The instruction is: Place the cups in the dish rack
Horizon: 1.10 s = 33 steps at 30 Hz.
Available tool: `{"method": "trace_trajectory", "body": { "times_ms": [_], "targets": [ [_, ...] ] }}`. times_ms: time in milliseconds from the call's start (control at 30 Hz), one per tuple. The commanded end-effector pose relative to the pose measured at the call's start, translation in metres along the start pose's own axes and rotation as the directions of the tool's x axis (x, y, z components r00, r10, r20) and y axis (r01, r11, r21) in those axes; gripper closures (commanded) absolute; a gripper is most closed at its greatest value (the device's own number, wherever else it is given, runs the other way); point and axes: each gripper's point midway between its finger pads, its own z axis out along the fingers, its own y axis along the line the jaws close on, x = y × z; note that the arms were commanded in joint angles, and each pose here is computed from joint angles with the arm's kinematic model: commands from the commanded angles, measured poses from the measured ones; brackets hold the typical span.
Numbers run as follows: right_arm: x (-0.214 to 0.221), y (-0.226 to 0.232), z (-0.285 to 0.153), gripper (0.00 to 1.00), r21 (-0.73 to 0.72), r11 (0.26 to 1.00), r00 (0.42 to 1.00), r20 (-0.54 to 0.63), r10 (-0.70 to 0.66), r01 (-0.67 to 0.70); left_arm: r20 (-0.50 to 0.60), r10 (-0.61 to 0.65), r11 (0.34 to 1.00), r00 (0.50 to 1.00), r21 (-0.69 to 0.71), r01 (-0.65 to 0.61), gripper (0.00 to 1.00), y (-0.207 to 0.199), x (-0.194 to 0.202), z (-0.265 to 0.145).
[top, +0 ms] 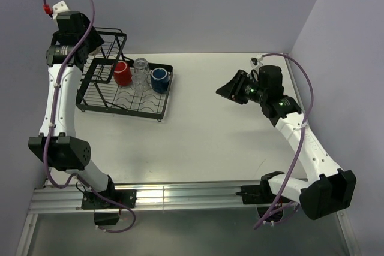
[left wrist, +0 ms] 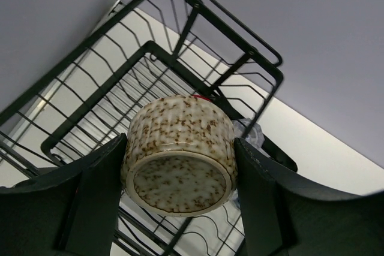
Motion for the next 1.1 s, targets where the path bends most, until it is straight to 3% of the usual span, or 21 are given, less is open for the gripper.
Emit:
{"method": "trace_trajectory", "body": {
  "times_ms": [0, 633, 1067],
  "targets": [
    [-0.005, 0.000, 0.003, 0.55, -0.014, 0.999, 0.999, 0.017, -0.039, 0.039, 0.032, -0.040, 0.999, 0.999, 0.019, 0.039, 1.00, 0.005, -0.020, 0.008],
    [0.010, -0.011, 0.017, 0.55, -0.019, 0.999, 0.998, -0.042, -0.044, 0.043, -0.178, -0.045, 0.998, 0.983, -0.054, 0.036, 1.00, 0.049, 0.017, 0.071],
    [0.013, -0.014, 0.019, 0.55, -0.013, 0.999, 0.998, -0.056, -0.043, 0.042, -0.335, -0.033, 0.999, 0.942, 0.001, 0.035, 1.00, 0.053, 0.056, 0.090]
  ]
}}
